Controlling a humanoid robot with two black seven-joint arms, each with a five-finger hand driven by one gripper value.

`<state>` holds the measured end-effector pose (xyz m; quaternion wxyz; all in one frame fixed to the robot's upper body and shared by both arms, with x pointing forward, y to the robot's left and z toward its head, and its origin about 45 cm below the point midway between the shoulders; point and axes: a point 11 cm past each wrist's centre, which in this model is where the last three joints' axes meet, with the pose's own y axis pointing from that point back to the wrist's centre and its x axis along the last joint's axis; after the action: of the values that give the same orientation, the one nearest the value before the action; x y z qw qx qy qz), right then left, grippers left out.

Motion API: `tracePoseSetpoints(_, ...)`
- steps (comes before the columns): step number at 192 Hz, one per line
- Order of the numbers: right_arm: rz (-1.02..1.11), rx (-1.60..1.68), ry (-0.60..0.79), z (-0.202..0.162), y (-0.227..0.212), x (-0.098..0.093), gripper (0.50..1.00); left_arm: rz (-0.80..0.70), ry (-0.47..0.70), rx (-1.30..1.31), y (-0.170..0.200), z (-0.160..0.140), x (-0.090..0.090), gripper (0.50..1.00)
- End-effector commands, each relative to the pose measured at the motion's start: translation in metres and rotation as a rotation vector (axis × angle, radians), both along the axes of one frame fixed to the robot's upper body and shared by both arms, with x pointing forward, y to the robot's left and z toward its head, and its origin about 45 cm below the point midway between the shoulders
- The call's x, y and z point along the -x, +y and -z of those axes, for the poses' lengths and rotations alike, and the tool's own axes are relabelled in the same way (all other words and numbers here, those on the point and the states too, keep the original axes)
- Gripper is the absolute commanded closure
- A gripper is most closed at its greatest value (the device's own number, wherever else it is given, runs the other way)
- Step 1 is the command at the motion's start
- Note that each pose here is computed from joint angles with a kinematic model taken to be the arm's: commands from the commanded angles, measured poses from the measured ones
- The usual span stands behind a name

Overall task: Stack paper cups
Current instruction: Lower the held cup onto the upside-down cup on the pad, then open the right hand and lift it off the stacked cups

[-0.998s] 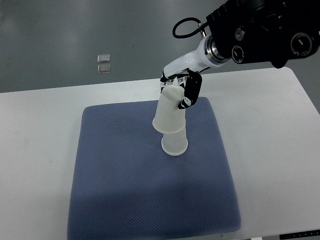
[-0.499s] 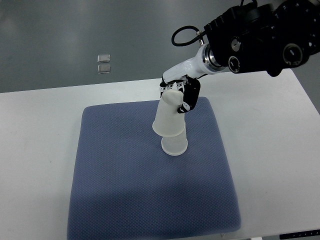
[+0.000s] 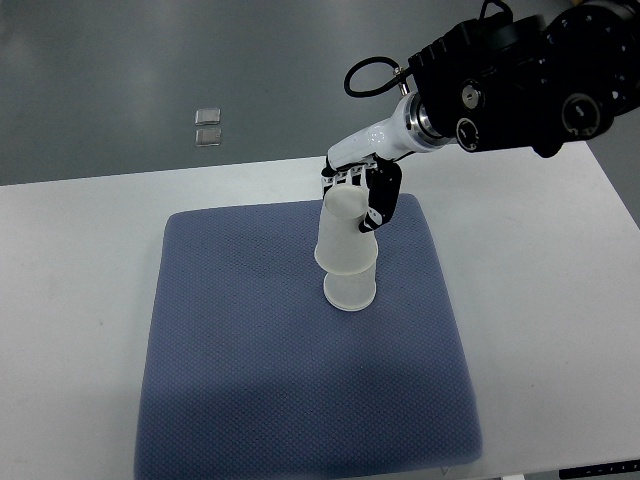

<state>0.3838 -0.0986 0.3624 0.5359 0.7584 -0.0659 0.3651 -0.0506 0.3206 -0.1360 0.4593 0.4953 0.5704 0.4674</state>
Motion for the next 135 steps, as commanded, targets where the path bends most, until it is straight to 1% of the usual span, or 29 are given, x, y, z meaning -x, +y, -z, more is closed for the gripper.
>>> tracePoseSetpoints(1, 0.0, 0.001, 0.001, -0.0012, -0.0002, 0.0, 0.748, 0.0, 0.0, 0.0, 0.0, 0.0, 0.0, 0.5)
tracePoseSetpoints(22, 0.0, 0.002, 0.002, -0.0028, -0.0003, 0.0001, 0.744, 0.002, 0.001, 0.0, 0.0, 0.0, 0.0001, 0.5)
tracePoseSetpoints(44, -0.001, 0.003, 0.0, -0.0039, 0.0, 0.0, 0.72, 0.0, 0.0, 0.0, 0.0, 0.0, 0.0, 0.5)
tracePoseSetpoints(135, 0.002, -0.005, -0.003, -0.0014, -0.0001, -0.0005, 0.718, 0.001, 0.001, -0.001, 0.0001, 0.0, 0.0001, 0.5)
